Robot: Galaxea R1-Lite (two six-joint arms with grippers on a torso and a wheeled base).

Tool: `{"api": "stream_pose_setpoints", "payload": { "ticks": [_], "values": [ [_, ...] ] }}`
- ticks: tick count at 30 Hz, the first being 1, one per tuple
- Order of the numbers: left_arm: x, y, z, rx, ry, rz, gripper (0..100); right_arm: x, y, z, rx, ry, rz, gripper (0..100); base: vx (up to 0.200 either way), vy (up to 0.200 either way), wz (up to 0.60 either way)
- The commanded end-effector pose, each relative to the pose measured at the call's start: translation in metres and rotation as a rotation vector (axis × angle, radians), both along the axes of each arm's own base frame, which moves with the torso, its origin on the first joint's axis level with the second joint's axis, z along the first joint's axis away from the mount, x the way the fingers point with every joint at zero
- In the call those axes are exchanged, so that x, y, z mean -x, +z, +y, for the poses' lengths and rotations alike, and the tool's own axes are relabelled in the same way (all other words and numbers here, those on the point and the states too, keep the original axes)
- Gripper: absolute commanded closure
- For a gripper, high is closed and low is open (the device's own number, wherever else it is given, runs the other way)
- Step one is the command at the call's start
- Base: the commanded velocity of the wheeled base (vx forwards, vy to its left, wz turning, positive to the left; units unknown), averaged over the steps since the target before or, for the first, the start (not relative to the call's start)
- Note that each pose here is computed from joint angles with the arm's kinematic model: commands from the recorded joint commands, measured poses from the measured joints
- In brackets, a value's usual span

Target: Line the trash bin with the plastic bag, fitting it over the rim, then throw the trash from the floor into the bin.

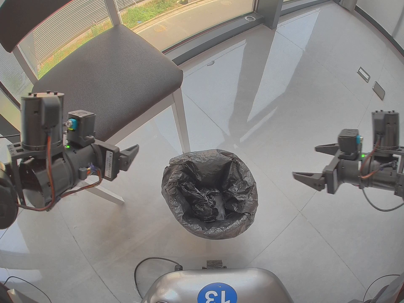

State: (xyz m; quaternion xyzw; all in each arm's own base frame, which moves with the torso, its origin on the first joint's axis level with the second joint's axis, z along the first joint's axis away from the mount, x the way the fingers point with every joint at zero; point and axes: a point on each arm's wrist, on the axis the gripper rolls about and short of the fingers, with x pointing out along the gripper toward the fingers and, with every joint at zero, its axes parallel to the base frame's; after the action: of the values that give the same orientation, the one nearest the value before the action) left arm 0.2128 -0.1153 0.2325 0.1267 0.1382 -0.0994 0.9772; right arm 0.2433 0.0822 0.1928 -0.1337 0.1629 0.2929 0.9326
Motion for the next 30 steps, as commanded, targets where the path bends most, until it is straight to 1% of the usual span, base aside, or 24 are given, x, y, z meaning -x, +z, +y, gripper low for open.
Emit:
{"api": "stream_pose_setpoints", "payload": {
  "ticks": [1,2,3,5,6,7,8,9,12,13,17,18,19,20,21,22,23,25,28,30],
  "values": [
    [0.046,0.031,0.036,0.01,0.123,-0.103,0,0.072,0.024,-0.061,-0.002,-0.226,-0.093,0,0.0,0.0,0.0],
    [0.049,0.032,0.038,0.008,0.138,-0.108,0,0.077,0.026,-0.063,-0.002,-0.237,-0.096,0,0.0,0.0,0.0],
    [0.063,0.042,0.043,0.011,0.179,-0.143,0,0.097,0.03,-0.07,-0.004,-0.277,-0.11,0,0.0,0.0,0.0],
    [0.08,0.054,0.046,0.017,0.204,-0.174,0,0.118,0.033,-0.075,-0.009,-0.309,-0.128,0,0.0,0.0,0.0],
    [0.084,0.055,0.047,0.017,0.207,-0.177,0,0.121,0.033,-0.076,-0.011,-0.314,-0.13,0,0.0,0.0,0.0],
    [0.103,0.062,0.052,0.001,0.222,-0.178,0,0.141,0.032,-0.079,-0.014,-0.344,-0.153,0,0.0,0.0,0.0],
    [0.104,0.063,0.053,0.0,0.225,-0.176,0,0.143,0.032,-0.079,-0.015,-0.345,-0.156,0,0.0,0.0,0.0],
    [0.121,0.067,0.064,-0.017,0.267,-0.169,0,0.164,0.029,-0.082,-0.023,-0.385,-0.194,0,0.0,0.0,0.0],
    [0.144,0.076,0.083,-0.012,0.309,-0.172,0,0.192,0.022,-0.083,-0.053,-0.441,-0.232,0,0.0,0.0,0.0],
    [0.149,0.077,0.087,-0.011,0.32,-0.172,0,0.198,0.021,-0.082,-0.065,-0.447,-0.237,0,0.0,0.0,0.0],
    [0.179,0.079,0.114,-0.023,0.429,-0.174,0,0.225,0.014,-0.079,-0.123,-0.464,-0.243,0,0.0,0.0,0.0],
    [0.18,0.08,0.115,-0.024,0.432,-0.175,0,0.226,0.014,-0.079,-0.125,-0.463,-0.244,0,0.0,0.0,0.0],
    [0.197,0.078,0.125,-0.023,0.488,-0.19,0,0.234,0.012,-0.078,-0.132,-0.455,-0.261,0,0.0,0.0,0.0],
    [0.206,0.075,0.13,-0.026,0.523,-0.194,0,0.237,0.012,-0.078,-0.136,-0.45,-0.273,0,0.0,0.0,0.0],
    [0.215,0.073,0.133,-0.029,0.55,-0.2,0,0.24,0.012,-0.077,-0.139,-0.445,-0.287,0,0.0,0.0,0.0],
    [0.216,0.073,0.134,-0.032,0.554,-0.198,0,0.24,0.012,-0.077,-0.14,-0.443,-0.29,0,0.0,0.0,0.0],
    [0.235,0.066,0.14,-0.047,0.61,-0.205,0,0.246,0.012,-0.077,-0.147,-0.439,-0.312,0,0.0,0.0,0.0],
    [0.255,0.054,0.143,-0.055,0.67,-0.208,0,0.251,0.012,-0.076,-0.158,-0.438,-0.337,0,0.0,0.0,0.0],
    [0.28,0.031,0.146,-0.053,0.734,-0.222,0,0.259,0.011,-0.075,-0.181,-0.439,-0.364,0,0.0,0.0,0.0],
    [0.292,0.018,0.146,-0.05,0.757,-0.23,0,0.262,0.011,-0.075,-0.184,-0.438,-0.379,0,0.0,0.0,0.0]
  ]
}}
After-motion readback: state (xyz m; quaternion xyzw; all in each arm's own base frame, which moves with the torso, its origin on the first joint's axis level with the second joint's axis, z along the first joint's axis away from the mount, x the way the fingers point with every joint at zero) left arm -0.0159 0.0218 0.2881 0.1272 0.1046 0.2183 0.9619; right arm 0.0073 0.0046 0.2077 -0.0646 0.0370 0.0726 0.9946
